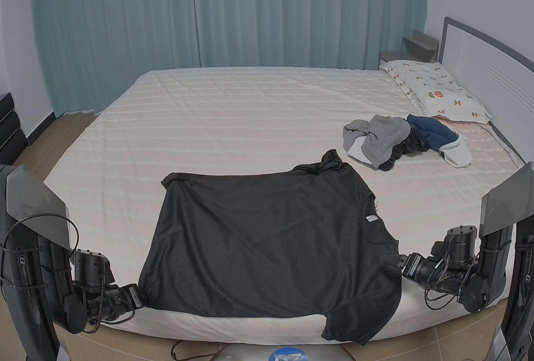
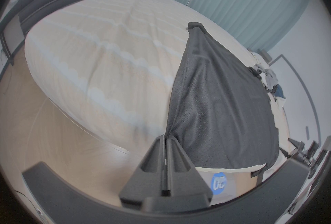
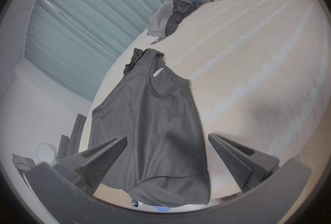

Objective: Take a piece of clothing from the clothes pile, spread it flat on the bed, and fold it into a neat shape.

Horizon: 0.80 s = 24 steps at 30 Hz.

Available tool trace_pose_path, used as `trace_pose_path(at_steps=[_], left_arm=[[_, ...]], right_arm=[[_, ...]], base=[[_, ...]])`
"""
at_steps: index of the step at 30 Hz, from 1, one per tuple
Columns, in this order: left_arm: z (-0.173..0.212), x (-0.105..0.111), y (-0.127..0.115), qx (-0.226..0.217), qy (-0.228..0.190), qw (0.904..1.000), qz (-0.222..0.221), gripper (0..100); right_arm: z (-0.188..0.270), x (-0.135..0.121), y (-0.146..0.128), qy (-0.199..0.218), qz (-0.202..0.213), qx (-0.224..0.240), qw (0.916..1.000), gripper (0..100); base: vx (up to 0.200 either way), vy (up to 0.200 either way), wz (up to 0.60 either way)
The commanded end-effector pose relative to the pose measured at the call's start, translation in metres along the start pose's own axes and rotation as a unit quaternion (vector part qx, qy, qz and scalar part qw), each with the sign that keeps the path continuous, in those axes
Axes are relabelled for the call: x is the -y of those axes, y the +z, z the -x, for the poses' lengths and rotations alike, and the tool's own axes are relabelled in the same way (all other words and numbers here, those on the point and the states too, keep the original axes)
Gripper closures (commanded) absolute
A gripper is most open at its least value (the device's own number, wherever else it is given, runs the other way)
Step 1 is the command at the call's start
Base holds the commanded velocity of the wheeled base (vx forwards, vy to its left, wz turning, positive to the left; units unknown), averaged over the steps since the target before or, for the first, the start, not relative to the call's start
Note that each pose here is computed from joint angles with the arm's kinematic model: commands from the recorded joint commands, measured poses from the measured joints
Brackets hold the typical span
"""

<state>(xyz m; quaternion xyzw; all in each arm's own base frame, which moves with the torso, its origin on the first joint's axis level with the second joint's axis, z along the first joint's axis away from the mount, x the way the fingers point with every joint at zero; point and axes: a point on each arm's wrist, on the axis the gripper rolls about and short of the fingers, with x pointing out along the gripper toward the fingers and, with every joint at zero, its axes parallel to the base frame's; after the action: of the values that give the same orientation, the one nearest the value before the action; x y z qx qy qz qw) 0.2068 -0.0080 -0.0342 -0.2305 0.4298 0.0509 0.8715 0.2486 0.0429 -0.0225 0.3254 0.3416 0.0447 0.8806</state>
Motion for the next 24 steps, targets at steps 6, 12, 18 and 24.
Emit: trace_pose_path(at_steps=[6, 12, 18, 24], left_arm=[[0.005, -0.007, -0.002, -0.003, 0.032, 0.9992, -0.022, 100], [0.013, -0.008, -0.004, -0.026, 0.043, 0.9981, -0.036, 100], [0.016, -0.011, -0.003, -0.027, 0.053, 0.997, -0.049, 100], [0.016, -0.015, -0.004, -0.034, 0.067, 0.9955, -0.058, 100]], right_arm=[[0.002, 0.0, -0.001, -0.001, 0.001, -0.001, 1.0, 0], [0.003, 0.003, -0.003, -0.009, 0.016, -0.008, 0.9998, 0], [0.004, 0.009, -0.008, -0.023, 0.039, -0.023, 0.9987, 0], [-0.002, 0.017, -0.016, -0.04, 0.05, -0.042, 0.9971, 0]], base=[[0.0, 0.0, 0.0], [0.0, 0.0, 0.0], [0.0, 0.0, 0.0], [0.0, 0.0, 0.0]])
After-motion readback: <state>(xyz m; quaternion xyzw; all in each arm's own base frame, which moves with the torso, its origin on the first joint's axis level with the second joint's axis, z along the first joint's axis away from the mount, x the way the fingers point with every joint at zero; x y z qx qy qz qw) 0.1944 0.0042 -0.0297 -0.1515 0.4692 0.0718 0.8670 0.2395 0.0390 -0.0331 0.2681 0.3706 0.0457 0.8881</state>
